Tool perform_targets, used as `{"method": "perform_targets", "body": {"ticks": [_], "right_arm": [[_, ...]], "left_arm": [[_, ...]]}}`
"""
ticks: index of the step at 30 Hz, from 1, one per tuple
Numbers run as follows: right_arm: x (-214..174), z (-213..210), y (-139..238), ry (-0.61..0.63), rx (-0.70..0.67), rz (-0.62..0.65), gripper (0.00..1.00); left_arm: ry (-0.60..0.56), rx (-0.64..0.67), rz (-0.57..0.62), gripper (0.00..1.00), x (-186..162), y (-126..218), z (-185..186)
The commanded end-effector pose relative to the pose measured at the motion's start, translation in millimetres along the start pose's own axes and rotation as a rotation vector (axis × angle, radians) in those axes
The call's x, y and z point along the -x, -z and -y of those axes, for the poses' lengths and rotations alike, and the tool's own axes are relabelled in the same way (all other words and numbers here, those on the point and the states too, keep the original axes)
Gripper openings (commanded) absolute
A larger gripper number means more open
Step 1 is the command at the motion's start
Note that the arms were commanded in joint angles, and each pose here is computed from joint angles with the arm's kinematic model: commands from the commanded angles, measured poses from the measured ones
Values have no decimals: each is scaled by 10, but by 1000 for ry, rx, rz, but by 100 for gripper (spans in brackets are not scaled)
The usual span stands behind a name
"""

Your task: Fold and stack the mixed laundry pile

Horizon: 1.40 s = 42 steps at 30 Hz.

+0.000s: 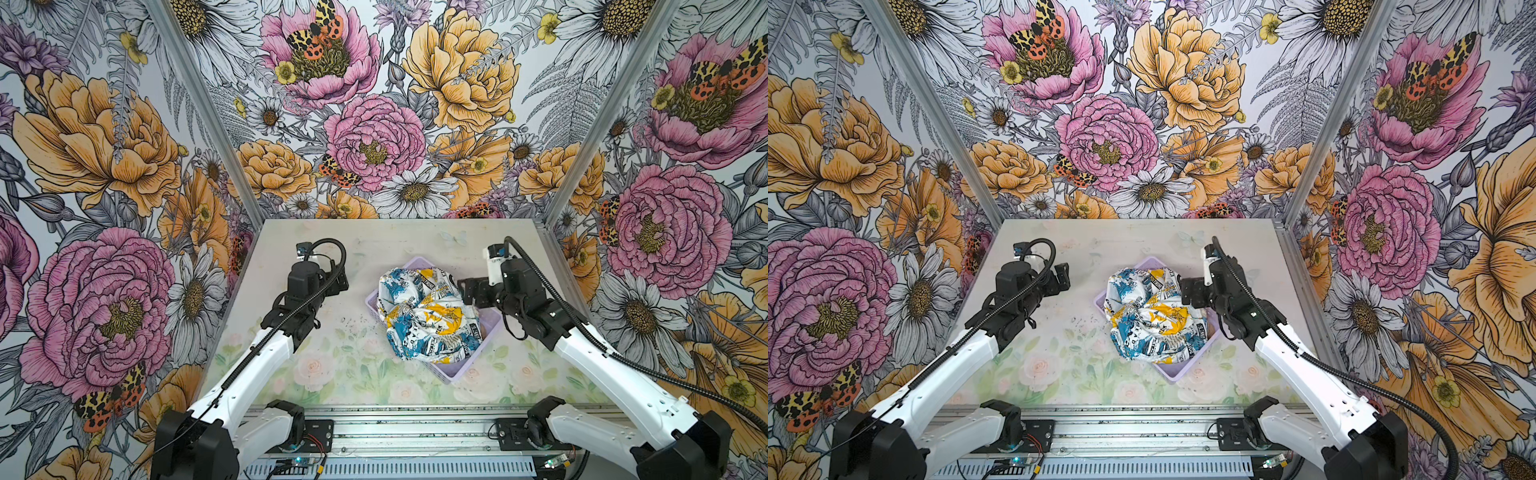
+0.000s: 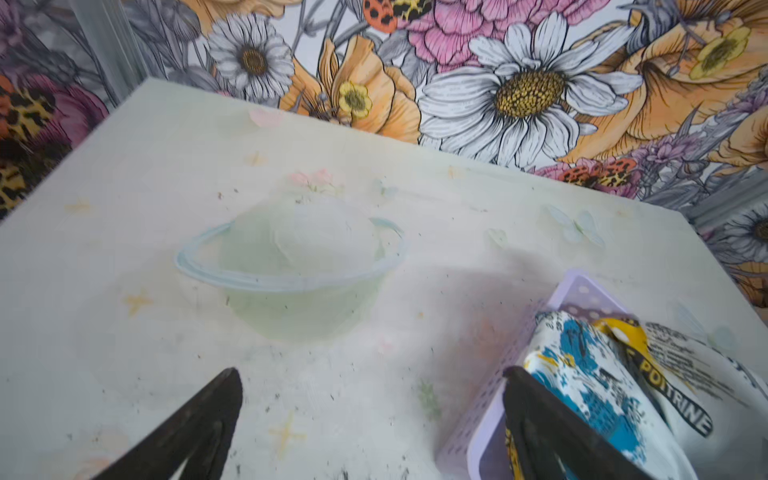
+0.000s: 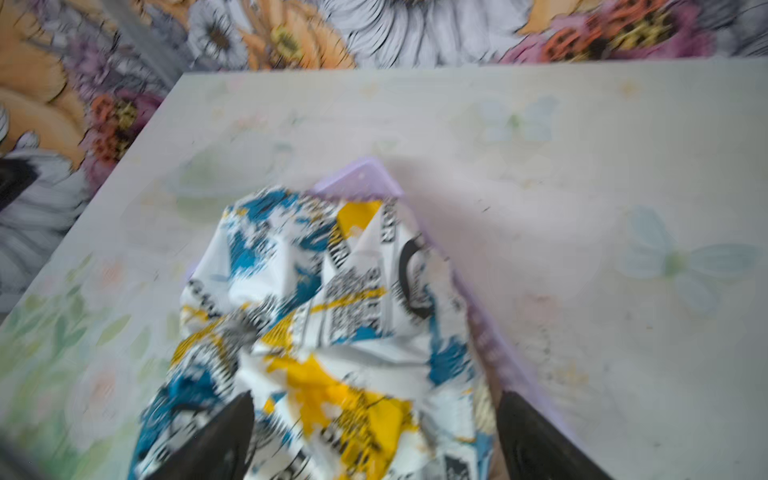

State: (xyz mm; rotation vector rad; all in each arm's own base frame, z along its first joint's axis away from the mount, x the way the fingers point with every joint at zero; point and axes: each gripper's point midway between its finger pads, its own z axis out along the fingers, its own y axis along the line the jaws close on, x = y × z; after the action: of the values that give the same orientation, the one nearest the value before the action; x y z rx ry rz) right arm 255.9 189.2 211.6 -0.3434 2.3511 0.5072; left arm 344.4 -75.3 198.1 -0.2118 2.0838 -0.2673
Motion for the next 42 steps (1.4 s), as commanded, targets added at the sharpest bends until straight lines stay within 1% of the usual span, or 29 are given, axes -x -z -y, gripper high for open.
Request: {"method": "perform_targets", "body": {"ticks": [1,3,7,10,14,21,25,27,28,33,35,38,42], "right_arm": [[-626,-339,199,2,79,-263,92],[-905,-517,207,55,114,-343,90],[-1341,-678,192,128,137,-458,86],[-1563,-676,115,175,104,-515,81],[-1667,-642,-28,217,70,-541,70],[-1745,-624,-339,258,15,-578,62],[-1751,-577,-463,276,-23,-585,58],[-1730,-522,-506,279,-49,-583,52],[-1714,-488,-523,275,-62,-581,48],[-1556,-283,-536,202,-112,-541,20],[-1464,-163,-551,163,-141,-521,11],[-1307,15,-605,130,-184,-500,0],[-1004,391,-710,77,-266,-456,0]], "left_arm": [[75,-51,-164,99,-426,42,25],[75,-68,-185,99,-475,30,53],[74,-89,-197,99,-476,29,96],[72,-96,-194,99,-454,39,114],[73,-104,-199,99,-448,29,136],[83,-97,-212,99,-506,-4,122],[89,-99,-211,99,-498,8,132],[90,-94,-212,99,-508,11,125],[90,-92,-214,99,-513,10,120],[97,-85,-211,99,-509,25,105],[100,-84,-209,99,-512,32,104],[99,-84,-210,99,-520,30,105],[96,-88,-209,99,-515,28,126]]}}
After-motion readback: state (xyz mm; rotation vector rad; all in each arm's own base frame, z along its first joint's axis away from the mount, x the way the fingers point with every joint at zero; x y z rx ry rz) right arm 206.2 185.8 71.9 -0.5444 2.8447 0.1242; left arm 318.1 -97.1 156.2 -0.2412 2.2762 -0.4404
